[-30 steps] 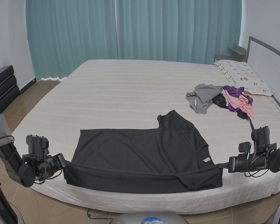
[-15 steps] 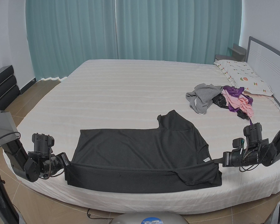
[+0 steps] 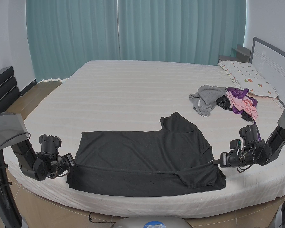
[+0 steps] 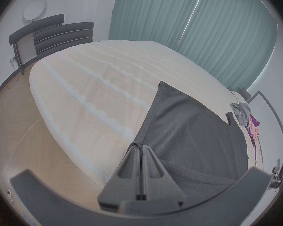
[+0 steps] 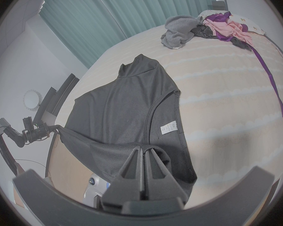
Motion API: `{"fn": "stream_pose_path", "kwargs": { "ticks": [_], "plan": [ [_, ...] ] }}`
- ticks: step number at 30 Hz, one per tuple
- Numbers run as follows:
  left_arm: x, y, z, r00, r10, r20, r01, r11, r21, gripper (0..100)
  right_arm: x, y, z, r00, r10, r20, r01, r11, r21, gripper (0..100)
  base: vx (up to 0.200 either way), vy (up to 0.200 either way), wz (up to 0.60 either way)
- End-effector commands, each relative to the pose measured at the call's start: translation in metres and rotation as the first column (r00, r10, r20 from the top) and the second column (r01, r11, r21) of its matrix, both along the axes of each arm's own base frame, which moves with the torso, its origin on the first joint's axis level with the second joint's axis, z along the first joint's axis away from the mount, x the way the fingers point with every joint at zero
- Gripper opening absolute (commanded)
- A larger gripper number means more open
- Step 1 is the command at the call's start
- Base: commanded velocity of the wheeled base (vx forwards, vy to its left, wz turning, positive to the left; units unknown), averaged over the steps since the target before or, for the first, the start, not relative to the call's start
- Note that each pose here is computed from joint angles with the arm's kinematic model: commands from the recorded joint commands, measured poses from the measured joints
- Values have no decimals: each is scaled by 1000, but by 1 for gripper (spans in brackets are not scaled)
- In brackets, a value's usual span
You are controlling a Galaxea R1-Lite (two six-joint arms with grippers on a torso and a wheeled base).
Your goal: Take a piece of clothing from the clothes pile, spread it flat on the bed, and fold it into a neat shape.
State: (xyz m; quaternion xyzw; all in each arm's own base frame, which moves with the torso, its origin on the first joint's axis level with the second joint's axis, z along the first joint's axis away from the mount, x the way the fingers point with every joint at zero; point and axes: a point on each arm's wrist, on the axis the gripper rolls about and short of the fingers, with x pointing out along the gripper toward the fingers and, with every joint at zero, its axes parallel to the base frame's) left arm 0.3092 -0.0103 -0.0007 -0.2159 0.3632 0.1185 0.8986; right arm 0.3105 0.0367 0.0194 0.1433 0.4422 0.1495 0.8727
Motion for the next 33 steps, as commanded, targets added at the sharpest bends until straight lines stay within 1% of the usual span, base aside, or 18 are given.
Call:
{"fn": "stream_pose_path", "kwargs": {
  "ticks": [1,5,6,7,8,9,13,18,20,21,22,25,27,28,31,33],
  "plan": [
    [8,0,-10,1000,0,-13,0,1000,0,0,6,1,-11,1000,2,-23,-2,1000,-1,0,0,0,0],
    [10,-1,-12,1000,-1,-16,1,1000,1,0,12,1,-16,1000,0,-26,0,1000,-2,0,0,0,0],
    [12,-5,-15,1000,-9,-22,9,1000,-2,0,14,1,-18,1000,0,-26,0,1000,-2,0,0,0,0],
    [14,-5,-17,1000,-3,-25,3,1000,-8,100,15,1,-18,1000,0,-26,0,1000,-2,100,0,0,0],
    [15,-5,-17,1000,-1,-23,1,1000,-10,100,15,1,-18,1000,0,-26,0,1000,-2,100,0,0,0],
    [19,-5,-19,1000,21,-19,-21,1000,-20,100,16,2,-20,1000,1,-26,-1,1000,0,100,0,0,0],
    [25,-5,-25,998,54,-37,-56,998,-40,100,17,2,-20,1000,-1,-25,1,1000,4,100,0,0,0],
    [27,-4,-21,996,89,-27,-91,993,-72,100,7,1,-2,1000,-27,-5,27,999,29,100,0,0,0],
    [25,-3,-16,994,109,-19,-110,990,-92,100,-6,0,11,999,-50,-3,50,997,61,100,0,0,0],
    [24,-3,-16,993,112,-19,-114,989,-95,100,-8,0,12,999,-54,-4,54,996,64,100,0,0,0],
    [22,-2,-8,992,129,-3,-129,984,-125,100,-20,2,14,997,-73,-34,75,993,87,100,0,0,0],
    [14,0,2,989,148,-1,-146,970,-195,100,-39,5,13,991,-105,-86,114,986,118,100,0,0,0],
    [13,1,2,989,150,-2,-147,969,-199,100,-40,4,13,990,-107,-87,117,986,120,100,0,0,0],
    [0,6,13,993,118,-11,-116,948,-296,100,-63,5,2,988,-118,-103,132,981,139,100,0,0,0],
    [-8,7,15,995,91,-29,-96,931,-352,100,-77,5,-7,988,-119,-95,133,980,151,100,0,0,0],
    [-13,6,13,995,80,-53,-94,916,-391,100,-87,8,-16,987,-138,-87,152,971,183,100,0,0,0]
  ]
}}
